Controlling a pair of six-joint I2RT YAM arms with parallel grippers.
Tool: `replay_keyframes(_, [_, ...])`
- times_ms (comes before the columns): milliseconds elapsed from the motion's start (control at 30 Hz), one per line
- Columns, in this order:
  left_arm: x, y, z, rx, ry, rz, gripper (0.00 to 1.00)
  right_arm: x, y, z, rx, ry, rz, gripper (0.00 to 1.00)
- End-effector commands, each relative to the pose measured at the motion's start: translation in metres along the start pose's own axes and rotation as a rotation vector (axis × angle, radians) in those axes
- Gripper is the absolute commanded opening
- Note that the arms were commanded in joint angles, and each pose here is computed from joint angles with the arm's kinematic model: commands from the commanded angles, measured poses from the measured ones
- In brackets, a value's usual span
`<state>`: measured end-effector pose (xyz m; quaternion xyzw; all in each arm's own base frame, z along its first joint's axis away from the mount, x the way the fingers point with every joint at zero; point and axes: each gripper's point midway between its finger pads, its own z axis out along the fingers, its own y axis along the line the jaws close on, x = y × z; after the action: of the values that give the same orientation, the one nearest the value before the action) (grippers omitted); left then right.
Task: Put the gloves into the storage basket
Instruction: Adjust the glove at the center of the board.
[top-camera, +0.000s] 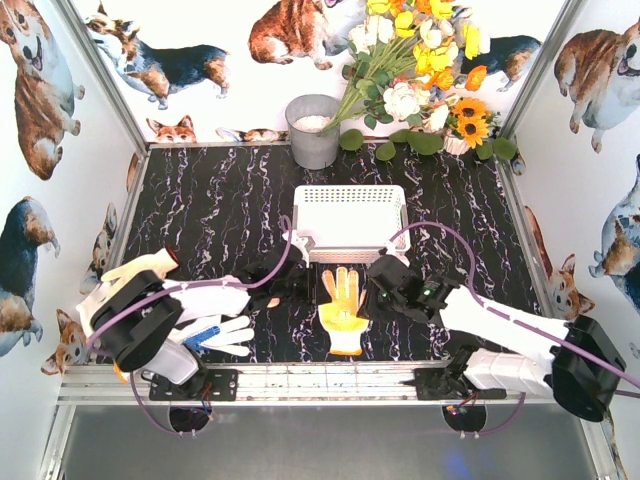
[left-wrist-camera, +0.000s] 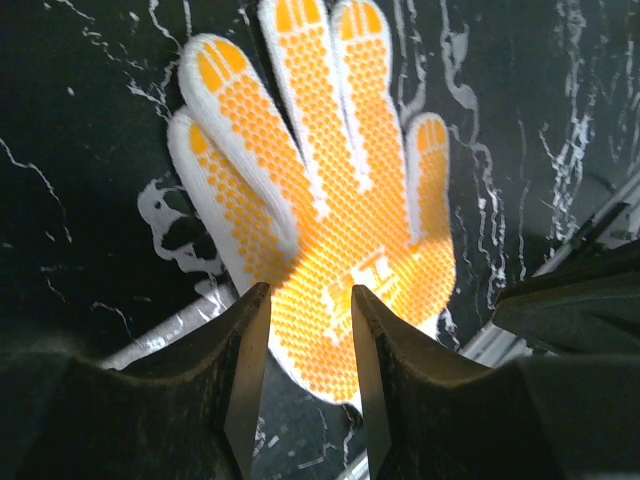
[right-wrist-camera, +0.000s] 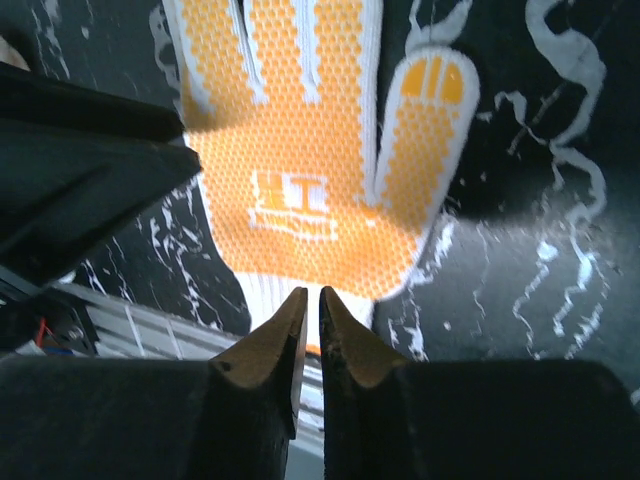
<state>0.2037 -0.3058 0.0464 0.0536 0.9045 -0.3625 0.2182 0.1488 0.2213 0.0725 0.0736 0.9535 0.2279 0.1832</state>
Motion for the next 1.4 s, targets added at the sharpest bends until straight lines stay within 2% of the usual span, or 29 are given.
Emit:
replay_keyframes(0, [-0.015, 0.000, 0.016, -0.006, -0.064, 0.010, 0.32, -0.022, 0.024, 0.020, -0.101, -0.065, 0.009, 0.11])
replay_keyframes(167, [-0.006, 0.027, 0.023, -0.107, -0.053, 0.005, 0.32, -0.014, 0.008, 0.039, -0.022, -0.022, -0.002, 0.09])
replay_keyframes(267, [-0.003, 0.049, 0.019, -0.227, -0.047, -0.004, 0.32, -0.006, 0.000, 0.050, -0.009, 0.005, 0.006, 0.09])
replay_keyframes(433, [0.004, 0.067, 0.009, -0.309, -0.043, -0.020, 0.32, 0.005, -0.011, 0.063, 0.008, 0.032, 0.024, 0.08])
replay_keyframes(667, [0.018, 0.075, -0.004, -0.320, -0.039, -0.054, 0.32, 0.007, -0.010, 0.072, 0.018, 0.053, 0.017, 0.08])
replay_keyframes(933, [0.013, 0.054, -0.006, -0.278, -0.069, -0.052, 0.33, 0.016, -0.005, 0.068, -0.008, 0.102, 0.042, 0.06])
replay_keyframes(1167, [-0.011, 0.025, -0.030, -0.297, -0.145, 0.030, 0.57, 0.019, -0.004, 0.055, -0.065, 0.089, 0.042, 0.09])
replay_keyframes(1233, [-0.025, 0.016, -0.047, -0.304, -0.184, 0.054, 0.64, 0.010, 0.006, 0.043, -0.098, 0.061, 0.012, 0.13])
replay_keyframes(1367, [-0.058, 0.009, -0.094, -0.385, -0.296, 0.097, 0.75, -0.016, 0.031, 0.009, -0.177, -0.040, -0.051, 0.30])
